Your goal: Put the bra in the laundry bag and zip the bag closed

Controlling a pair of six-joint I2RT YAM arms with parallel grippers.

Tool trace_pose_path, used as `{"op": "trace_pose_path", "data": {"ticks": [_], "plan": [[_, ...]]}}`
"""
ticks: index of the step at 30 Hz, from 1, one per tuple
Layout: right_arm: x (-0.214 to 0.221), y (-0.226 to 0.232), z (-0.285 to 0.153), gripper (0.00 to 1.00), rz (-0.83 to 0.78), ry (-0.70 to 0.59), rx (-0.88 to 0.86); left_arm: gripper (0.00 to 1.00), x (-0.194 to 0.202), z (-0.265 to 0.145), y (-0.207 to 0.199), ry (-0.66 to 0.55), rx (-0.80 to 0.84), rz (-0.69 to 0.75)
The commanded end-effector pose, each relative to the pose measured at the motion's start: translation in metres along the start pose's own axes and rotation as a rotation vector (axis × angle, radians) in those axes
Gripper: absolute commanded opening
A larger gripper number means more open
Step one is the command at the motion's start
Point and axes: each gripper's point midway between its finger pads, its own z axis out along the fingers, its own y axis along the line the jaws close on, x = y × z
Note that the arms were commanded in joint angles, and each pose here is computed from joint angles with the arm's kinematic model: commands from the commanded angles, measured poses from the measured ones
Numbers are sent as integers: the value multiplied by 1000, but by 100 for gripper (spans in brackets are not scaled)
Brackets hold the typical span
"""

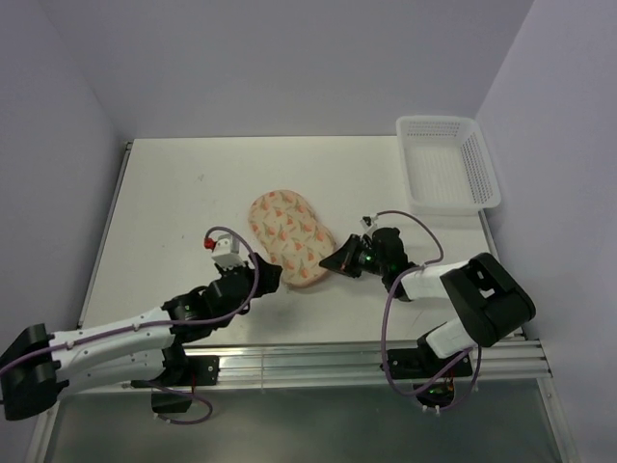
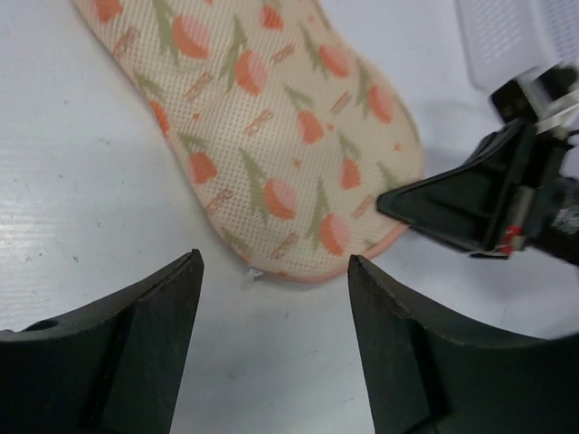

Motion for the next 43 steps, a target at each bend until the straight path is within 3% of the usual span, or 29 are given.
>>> {"op": "trace_pose_path", "data": {"ticks": [1, 3, 6, 7, 14, 27, 32, 43], "plan": [[-19, 21, 5, 2, -11, -105, -65, 73, -21, -14, 0, -39, 1, -15], [-15, 17, 7, 12, -24, -106, -31, 78, -33, -23, -3, -62, 19, -18], [-14, 5, 3, 84, -69, -124, 58, 80, -55, -34, -14, -95, 43, -27], [-19, 10, 0, 99, -97, -144, 66, 81, -64, -39, -17, -113, 55, -40], [-41, -11, -52, 100, -228, -314, 290, 88, -107, -69, -29, -194, 119, -39], [-98, 98, -200, 100, -461, -758, 186, 89, -163, -116, -21, -298, 112, -2], [-102, 98, -218, 100, -463, -819, 211, 88, -164, -121, -17, -314, 130, -13], [-103, 100, -210, 100, -453, -807, 194, 85, -153, -113, -9, -288, 84, 4]]}}
